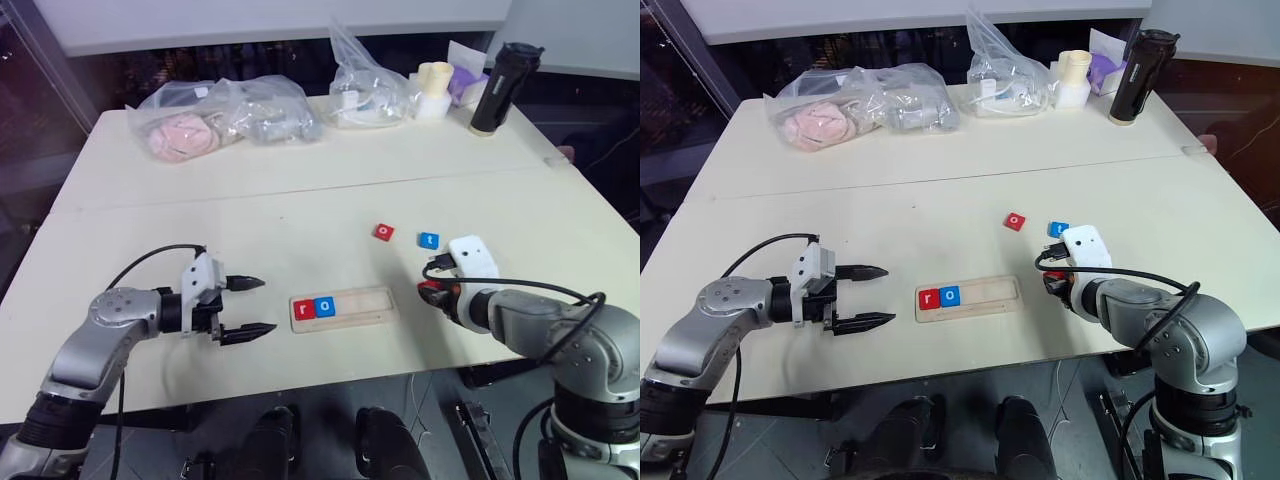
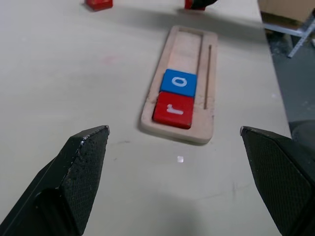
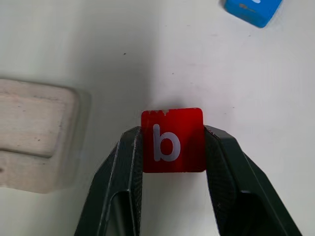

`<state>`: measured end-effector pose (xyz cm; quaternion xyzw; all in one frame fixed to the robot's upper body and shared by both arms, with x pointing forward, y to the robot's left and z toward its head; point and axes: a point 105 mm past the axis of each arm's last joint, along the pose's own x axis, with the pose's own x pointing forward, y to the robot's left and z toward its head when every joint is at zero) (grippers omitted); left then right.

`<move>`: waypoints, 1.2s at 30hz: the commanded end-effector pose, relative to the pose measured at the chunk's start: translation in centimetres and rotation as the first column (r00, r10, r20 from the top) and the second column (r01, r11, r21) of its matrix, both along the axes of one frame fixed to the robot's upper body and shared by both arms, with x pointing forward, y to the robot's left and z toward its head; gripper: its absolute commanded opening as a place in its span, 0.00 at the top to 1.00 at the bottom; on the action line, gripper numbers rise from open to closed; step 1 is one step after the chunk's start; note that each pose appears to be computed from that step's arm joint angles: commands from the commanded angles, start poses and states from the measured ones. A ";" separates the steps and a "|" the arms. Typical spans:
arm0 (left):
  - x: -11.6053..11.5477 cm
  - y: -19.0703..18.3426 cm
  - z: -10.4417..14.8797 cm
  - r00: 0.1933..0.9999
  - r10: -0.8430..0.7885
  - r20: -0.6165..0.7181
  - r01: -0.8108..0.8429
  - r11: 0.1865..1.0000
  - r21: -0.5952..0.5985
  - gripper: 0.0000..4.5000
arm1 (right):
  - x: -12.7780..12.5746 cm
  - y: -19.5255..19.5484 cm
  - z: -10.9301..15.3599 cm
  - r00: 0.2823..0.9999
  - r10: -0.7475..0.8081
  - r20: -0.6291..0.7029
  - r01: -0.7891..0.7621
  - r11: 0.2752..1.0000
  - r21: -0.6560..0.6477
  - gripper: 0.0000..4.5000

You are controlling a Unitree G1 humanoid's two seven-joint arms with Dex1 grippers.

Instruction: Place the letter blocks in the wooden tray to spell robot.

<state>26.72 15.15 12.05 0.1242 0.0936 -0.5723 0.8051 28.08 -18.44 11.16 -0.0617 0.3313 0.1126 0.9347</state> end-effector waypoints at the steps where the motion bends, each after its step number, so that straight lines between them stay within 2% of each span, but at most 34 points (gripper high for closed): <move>1: -0.2 -0.1 1.6 0.998 -0.039 0.049 0.039 0.999 -0.003 0.00 | -0.6 0.1 0.5 1.000 0.005 0.024 -0.005 1.000 -0.007 0.75; 3: -0.5 -0.2 1.7 0.997 -0.065 0.052 0.065 0.998 0.001 0.00 | -0.9 0.1 0.4 1.000 0.009 0.017 -0.009 1.000 -0.008 0.75; 5: -0.5 -0.2 1.9 0.995 -0.077 0.061 0.077 0.997 -0.004 0.00 | -1.0 0.0 0.5 1.000 0.014 0.013 -0.014 1.000 -0.013 0.50; 6: -0.5 -0.2 2.1 0.994 -0.080 0.068 0.081 0.997 -0.011 0.00 | -1.1 0.0 0.6 1.000 0.021 0.012 -0.020 1.000 -0.017 0.42; 9: -0.4 -0.3 2.7 0.992 -0.086 0.097 0.090 0.995 -0.037 0.00 | -1.2 0.0 1.4 0.996 0.087 0.004 -0.086 0.996 -0.036 0.05; 10: -0.4 -0.4 2.8 0.991 -0.087 0.101 0.091 0.995 -0.041 0.00 | -1.2 0.2 1.7 0.993 0.114 0.000 -0.114 0.993 -0.041 0.01; 12: -0.4 -0.4 3.4 0.990 -0.089 0.112 0.097 0.993 -0.067 0.00 | -1.2 0.5 3.2 0.973 0.230 -0.006 -0.229 0.969 -0.093 0.01; 15: -0.3 -0.4 3.9 0.988 -0.095 0.119 0.104 0.992 -0.076 0.00 | -1.2 1.0 5.5 0.919 0.394 0.009 -0.391 0.915 -0.099 0.01; 19: -0.1 -0.6 4.7 0.988 -0.095 0.124 0.108 0.989 -0.104 0.00 | -0.6 0.6 7.4 0.760 0.642 0.102 -0.620 0.763 -0.183 0.01; 22: 0.0 -0.7 5.1 0.987 -0.097 0.125 0.112 0.986 -0.123 0.00 | -0.6 -0.7 6.4 0.609 0.791 0.056 -0.745 0.595 -0.301 0.01; 23: 0.0 -0.8 5.4 0.988 -0.098 0.122 0.115 0.983 -0.140 0.00 | -0.5 -1.2 5.7 0.570 0.821 0.029 -0.778 0.551 -0.300 0.01; 26: -0.1 -0.9 5.9 0.987 -0.108 0.120 0.127 0.977 -0.169 0.00 | -0.1 -2.4 4.1 0.507 0.862 -0.023 -0.830 0.481 -0.283 0.01; 31: -0.8 -0.9 5.8 0.986 -0.141 0.091 0.156 0.972 -0.175 0.00 | 0.4 -2.9 2.5 0.439 0.897 -0.053 -0.875 0.413 -0.255 0.01; 36: -1.2 -0.8 5.7 0.984 -0.166 0.067 0.175 0.971 -0.160 0.00 | 1.3 -2.7 1.6 0.431 0.902 -0.041 -0.882 0.410 -0.232 0.01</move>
